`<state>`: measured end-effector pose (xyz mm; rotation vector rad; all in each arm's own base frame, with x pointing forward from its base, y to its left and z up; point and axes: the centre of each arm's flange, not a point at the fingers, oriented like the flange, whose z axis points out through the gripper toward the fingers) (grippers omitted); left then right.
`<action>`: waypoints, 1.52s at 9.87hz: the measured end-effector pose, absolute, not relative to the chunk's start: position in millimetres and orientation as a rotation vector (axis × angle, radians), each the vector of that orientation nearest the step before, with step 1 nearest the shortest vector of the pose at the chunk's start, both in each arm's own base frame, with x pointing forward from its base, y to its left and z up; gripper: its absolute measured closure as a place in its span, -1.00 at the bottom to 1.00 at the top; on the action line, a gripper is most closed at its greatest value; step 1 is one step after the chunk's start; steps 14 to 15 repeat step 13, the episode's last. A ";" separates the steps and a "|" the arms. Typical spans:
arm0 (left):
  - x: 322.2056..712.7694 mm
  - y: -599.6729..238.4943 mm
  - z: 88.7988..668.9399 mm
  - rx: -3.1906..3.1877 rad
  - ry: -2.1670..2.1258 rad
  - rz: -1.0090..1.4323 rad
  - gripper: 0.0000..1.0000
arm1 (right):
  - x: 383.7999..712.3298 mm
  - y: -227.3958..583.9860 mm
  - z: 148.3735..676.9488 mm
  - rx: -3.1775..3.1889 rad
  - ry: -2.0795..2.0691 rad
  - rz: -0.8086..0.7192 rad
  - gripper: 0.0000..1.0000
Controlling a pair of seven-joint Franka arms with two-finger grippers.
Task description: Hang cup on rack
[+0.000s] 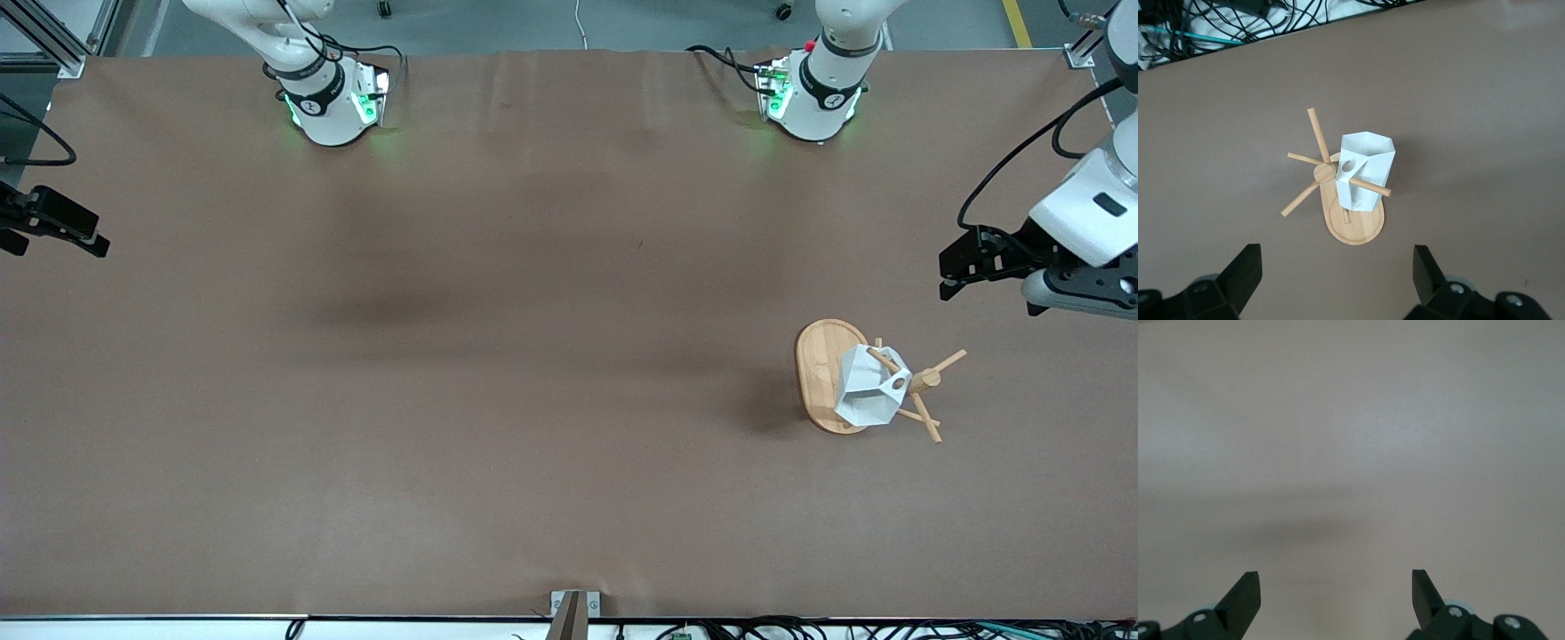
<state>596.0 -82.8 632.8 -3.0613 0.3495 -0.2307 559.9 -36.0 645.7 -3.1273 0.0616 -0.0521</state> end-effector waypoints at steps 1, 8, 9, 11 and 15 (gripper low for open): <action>585.6 -90.5 643.2 -3.031 0.347 -0.223 -1.00 | 560.1 -33.8 645.7 -3.127 0.055 -0.052 -1.00; 523.3 -59.8 675.2 -3.139 0.169 -0.013 -1.00 | 559.8 -31.0 645.4 -3.127 0.048 -0.045 -1.00; 516.5 -60.1 673.0 -3.138 0.159 0.000 -1.00 | 559.8 -31.0 645.3 -3.127 0.047 -0.045 -1.00; 504.9 -67.8 672.9 -3.134 0.168 0.006 -1.00 | 559.7 -30.7 645.3 -3.127 0.047 -0.045 -1.00; 503.4 -70.3 671.2 -3.132 0.174 0.010 -1.00 | 559.7 -30.7 645.3 -3.127 0.047 -0.043 -1.00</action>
